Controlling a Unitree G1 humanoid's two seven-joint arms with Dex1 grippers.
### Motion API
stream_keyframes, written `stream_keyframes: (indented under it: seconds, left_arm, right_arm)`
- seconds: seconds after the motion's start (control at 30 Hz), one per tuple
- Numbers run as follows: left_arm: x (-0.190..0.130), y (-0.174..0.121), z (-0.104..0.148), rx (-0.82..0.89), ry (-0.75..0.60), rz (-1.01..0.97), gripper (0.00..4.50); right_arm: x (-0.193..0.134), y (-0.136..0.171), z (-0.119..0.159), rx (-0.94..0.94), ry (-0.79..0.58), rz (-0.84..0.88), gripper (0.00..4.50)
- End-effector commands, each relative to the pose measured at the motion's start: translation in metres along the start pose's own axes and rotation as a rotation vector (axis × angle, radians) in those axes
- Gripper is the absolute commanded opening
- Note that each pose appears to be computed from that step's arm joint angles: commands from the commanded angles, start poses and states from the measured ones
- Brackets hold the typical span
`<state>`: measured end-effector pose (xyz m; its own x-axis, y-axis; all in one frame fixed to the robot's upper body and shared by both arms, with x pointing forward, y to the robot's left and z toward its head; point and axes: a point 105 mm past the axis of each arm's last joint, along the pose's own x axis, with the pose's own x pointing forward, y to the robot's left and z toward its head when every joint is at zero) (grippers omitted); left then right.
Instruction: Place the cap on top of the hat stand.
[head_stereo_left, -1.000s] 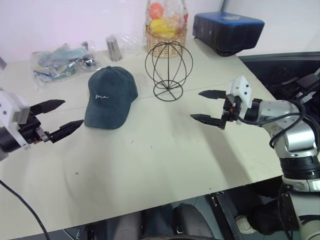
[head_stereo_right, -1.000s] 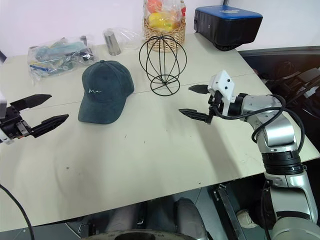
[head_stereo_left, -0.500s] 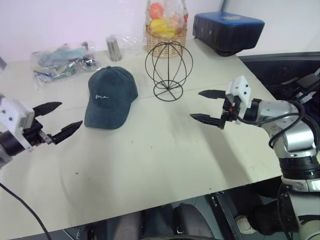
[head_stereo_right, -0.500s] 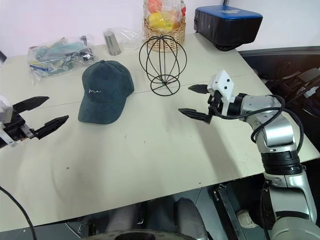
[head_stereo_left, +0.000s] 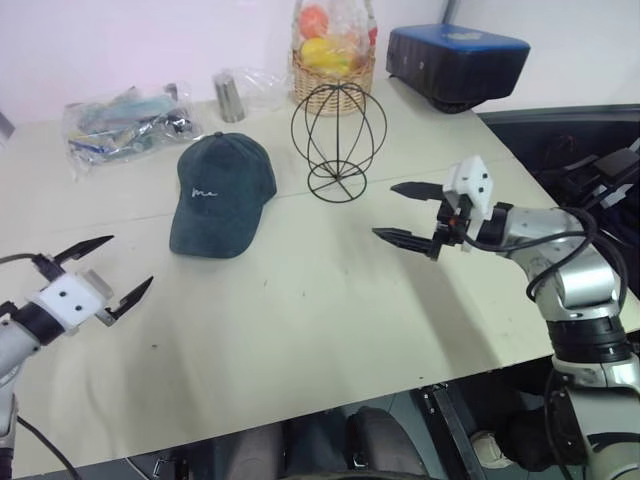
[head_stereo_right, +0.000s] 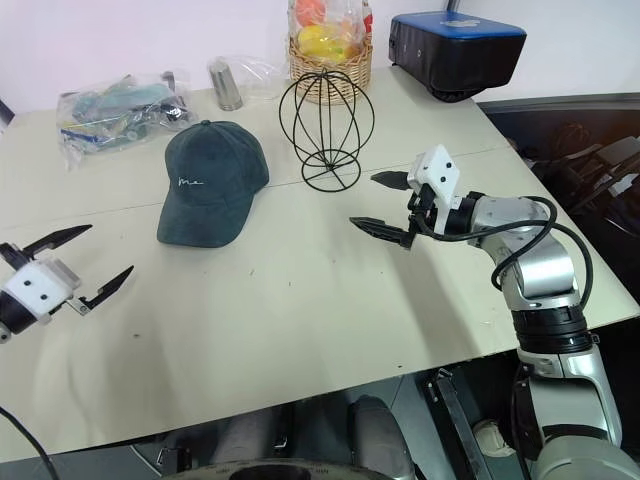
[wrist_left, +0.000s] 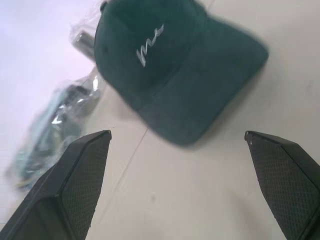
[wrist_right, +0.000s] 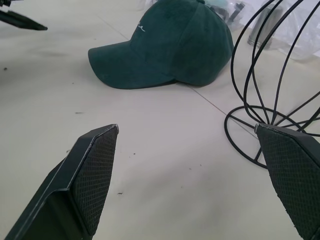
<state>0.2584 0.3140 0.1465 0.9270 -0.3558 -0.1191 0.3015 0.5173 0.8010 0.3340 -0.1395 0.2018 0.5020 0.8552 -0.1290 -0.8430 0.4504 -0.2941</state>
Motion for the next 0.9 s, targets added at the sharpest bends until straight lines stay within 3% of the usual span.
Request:
stream_keyframes:
  seconds: [0.03, 0.5, 0.9]
  left_arm:
    - [0.007, -0.002, 0.000, 0.123, -0.032, 0.014, 4.50]
    - [0.038, -0.035, -0.030, 0.242, -0.027, 0.018, 4.50]
    - [0.063, -0.039, -0.031, 0.307, -0.023, 0.064, 4.50]
  right_arm:
    - [0.002, 0.004, 0.014, -0.051, -0.037, 0.003, 4.46]
    - [-0.002, 0.004, 0.014, -0.057, -0.035, -0.026, 4.46]
    - [-0.003, 0.003, 0.013, -0.059, -0.036, -0.036, 4.46]
